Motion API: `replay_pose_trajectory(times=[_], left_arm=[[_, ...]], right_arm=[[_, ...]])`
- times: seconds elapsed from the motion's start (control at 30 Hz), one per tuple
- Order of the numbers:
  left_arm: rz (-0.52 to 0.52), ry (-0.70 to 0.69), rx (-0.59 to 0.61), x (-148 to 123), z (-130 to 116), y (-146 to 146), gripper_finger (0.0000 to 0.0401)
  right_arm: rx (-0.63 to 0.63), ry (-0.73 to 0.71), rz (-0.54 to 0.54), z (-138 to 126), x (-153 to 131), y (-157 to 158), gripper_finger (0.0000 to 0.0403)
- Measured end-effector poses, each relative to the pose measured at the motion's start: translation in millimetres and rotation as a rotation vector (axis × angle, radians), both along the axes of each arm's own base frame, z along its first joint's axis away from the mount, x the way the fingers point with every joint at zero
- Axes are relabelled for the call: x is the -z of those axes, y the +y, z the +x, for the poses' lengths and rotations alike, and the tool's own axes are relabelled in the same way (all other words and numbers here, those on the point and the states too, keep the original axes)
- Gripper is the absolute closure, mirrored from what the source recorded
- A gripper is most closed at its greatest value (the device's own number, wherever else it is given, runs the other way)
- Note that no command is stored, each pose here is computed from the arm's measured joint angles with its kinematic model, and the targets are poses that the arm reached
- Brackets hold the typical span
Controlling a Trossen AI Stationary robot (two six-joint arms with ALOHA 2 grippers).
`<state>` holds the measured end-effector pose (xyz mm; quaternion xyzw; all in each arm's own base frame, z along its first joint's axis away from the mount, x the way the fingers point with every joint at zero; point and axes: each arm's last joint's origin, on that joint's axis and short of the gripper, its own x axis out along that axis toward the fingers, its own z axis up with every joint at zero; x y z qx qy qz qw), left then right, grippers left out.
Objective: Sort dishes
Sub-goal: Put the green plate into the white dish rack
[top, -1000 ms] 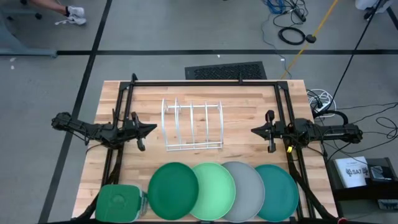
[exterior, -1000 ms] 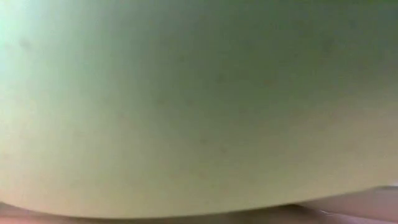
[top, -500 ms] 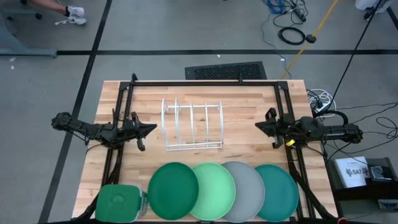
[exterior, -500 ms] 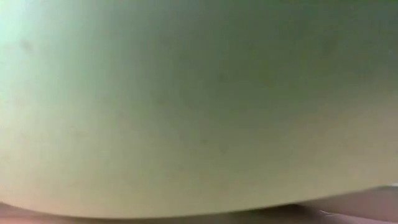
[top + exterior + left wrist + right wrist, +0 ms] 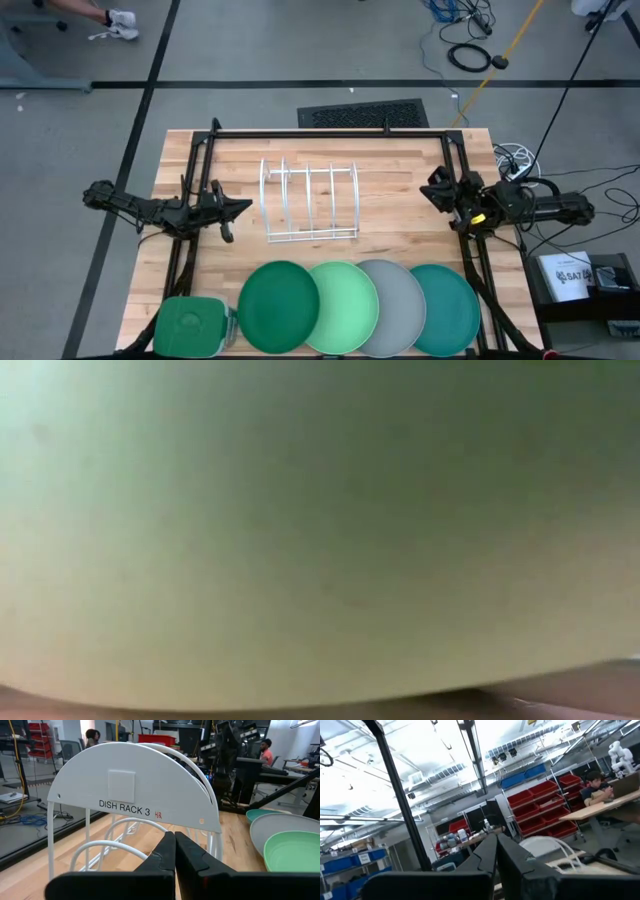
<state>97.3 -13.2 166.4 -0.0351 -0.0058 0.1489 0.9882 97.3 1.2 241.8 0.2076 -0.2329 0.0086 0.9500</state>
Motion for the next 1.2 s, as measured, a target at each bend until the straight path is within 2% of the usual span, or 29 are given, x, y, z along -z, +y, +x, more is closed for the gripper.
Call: replay_pose_trajectory(times=[0.13,0.23,0.33,0.43,0.53,0.63,0.77,0.87,0.93,1.07,1.13,1.2], left_arm=[[0.071,0.020,-0.080,-1,-1,2,0.0401],[0.099,0.037,-0.104,0,-1,3,0.0401],[0.098,0.038,-0.104,0,-1,3,0.0401],[0.097,0.036,-0.104,0,-1,3,0.0401],[0.097,0.036,-0.104,0,-1,3,0.0401],[0.098,0.036,-0.104,0,-1,3,0.0401],[0.097,0.035,-0.104,0,-1,3,0.0401],[0.091,0.020,-0.105,-2,-1,3,0.0401],[0.070,0.005,-0.099,-2,-1,3,0.0401],[-0.099,-0.055,-0.028,-3,0,1,0.0401],[-0.128,-0.081,0.070,-5,0,-2,0.0401],[-0.100,-0.116,0.216,-10,1,-6,0.0401]], right_arm=[[-0.018,0.032,-0.084,14,-32,3,0.0394],[-0.020,0.114,-0.156,37,-51,7,0.0394],[-0.047,0.306,-0.203,66,-60,13,0.0394],[-0.097,0.525,-0.199,94,-60,20,0.0394],[-0.247,0.725,-0.203,116,-60,33,0.0394],[-0.345,0.988,-0.128,129,-57,46,0.0394],[-0.335,1.431,0.025,131,-52,60,0.0394],[-0.260,1.773,0.116,121,-45,71,0.0394],[-0.206,1.920,0.138,113,-37,79,0.0394],[-0.192,2.021,0.170,103,-21,99,0.0393],[-0.190,2.032,0.207,97,-17,107,0.0385],[-0.167,2.041,0.236,90,-15,112,0.0370]])
